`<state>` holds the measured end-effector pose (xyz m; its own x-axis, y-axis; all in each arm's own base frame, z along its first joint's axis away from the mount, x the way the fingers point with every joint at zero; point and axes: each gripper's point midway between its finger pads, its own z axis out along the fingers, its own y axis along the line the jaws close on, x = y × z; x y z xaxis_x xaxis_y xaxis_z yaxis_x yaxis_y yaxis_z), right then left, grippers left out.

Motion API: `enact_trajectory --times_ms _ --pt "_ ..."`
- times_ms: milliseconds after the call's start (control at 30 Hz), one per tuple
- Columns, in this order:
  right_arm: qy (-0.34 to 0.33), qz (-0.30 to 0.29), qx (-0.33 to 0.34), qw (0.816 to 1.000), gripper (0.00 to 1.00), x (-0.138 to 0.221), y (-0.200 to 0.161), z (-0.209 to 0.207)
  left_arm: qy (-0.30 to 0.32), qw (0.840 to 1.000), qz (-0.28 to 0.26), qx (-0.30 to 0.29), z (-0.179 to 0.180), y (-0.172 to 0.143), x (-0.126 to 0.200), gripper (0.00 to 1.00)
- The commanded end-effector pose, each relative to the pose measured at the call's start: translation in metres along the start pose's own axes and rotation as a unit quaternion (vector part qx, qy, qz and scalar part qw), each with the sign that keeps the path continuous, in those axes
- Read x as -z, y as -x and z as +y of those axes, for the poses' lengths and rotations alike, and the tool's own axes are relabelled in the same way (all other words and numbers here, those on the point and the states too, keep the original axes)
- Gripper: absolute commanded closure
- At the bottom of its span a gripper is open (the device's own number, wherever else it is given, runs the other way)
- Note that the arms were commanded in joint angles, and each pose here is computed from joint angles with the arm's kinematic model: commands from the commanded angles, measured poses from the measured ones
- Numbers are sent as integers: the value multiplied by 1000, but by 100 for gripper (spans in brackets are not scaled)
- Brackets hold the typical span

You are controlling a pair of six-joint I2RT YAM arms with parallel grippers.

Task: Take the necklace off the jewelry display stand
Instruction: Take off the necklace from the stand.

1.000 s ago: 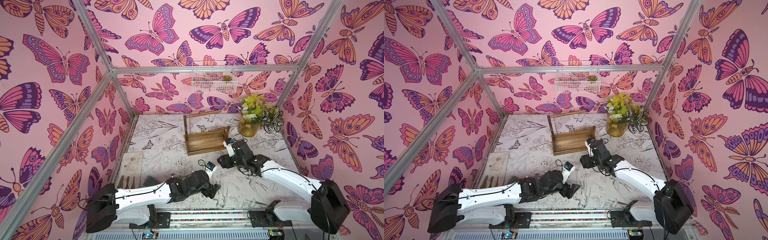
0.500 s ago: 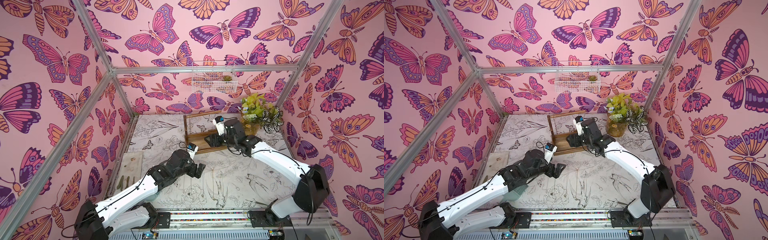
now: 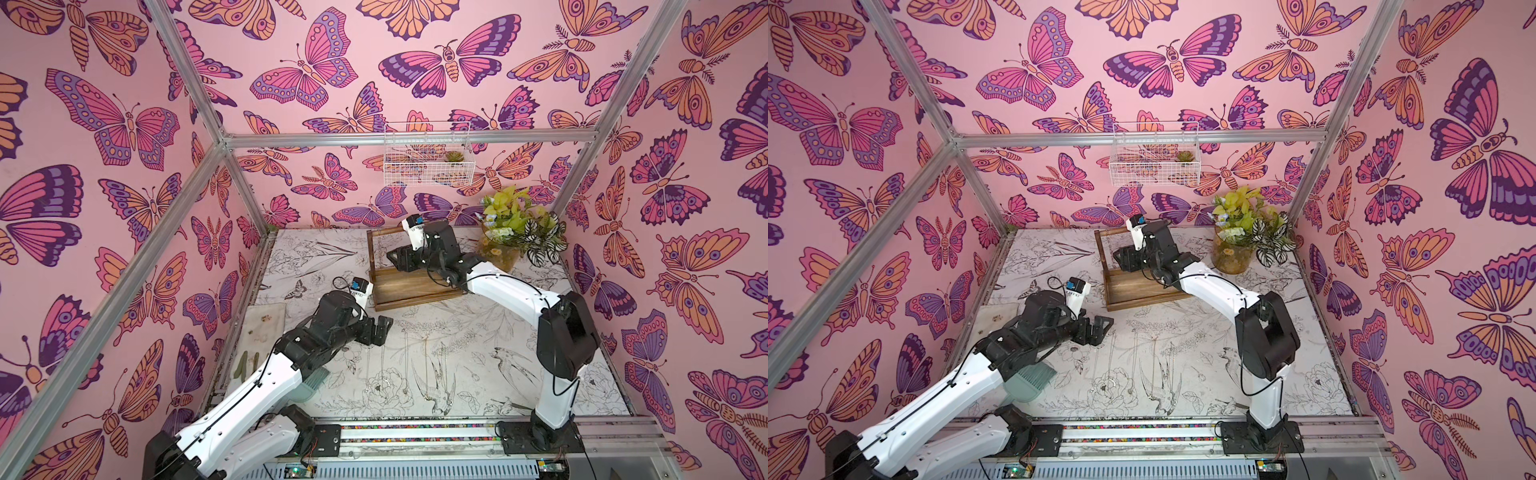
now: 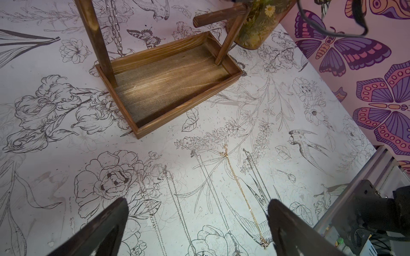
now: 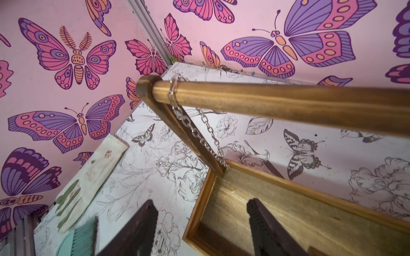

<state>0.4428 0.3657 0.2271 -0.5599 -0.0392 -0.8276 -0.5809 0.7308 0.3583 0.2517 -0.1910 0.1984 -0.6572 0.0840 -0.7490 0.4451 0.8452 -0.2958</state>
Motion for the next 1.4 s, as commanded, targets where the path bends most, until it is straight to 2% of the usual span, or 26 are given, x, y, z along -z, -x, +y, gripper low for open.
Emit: enact_trajectory --times_ms 0,300,667,967,1233,1367 --pt "21 -43 15 999 34 -5 28 8 -8 1000 11 11 2 -4 3 0" --pt "42 -68 10 997 40 -25 39 11 -7 1000 20 23 8 -9 1 0" --pt "53 -69 2 996 51 -43 43 11 -4 999 28 28 12 -14 -2 0" --pt "60 -77 -7 995 62 -49 43 11 -4 999 34 30 14 -20 -2 0" --pt "62 -80 -9 995 67 -51 44 13 -7 999 36 29 14 -23 -2 0" --pt "59 -81 -9 995 74 -52 44 14 -8 999 37 30 15 -25 -1 0"
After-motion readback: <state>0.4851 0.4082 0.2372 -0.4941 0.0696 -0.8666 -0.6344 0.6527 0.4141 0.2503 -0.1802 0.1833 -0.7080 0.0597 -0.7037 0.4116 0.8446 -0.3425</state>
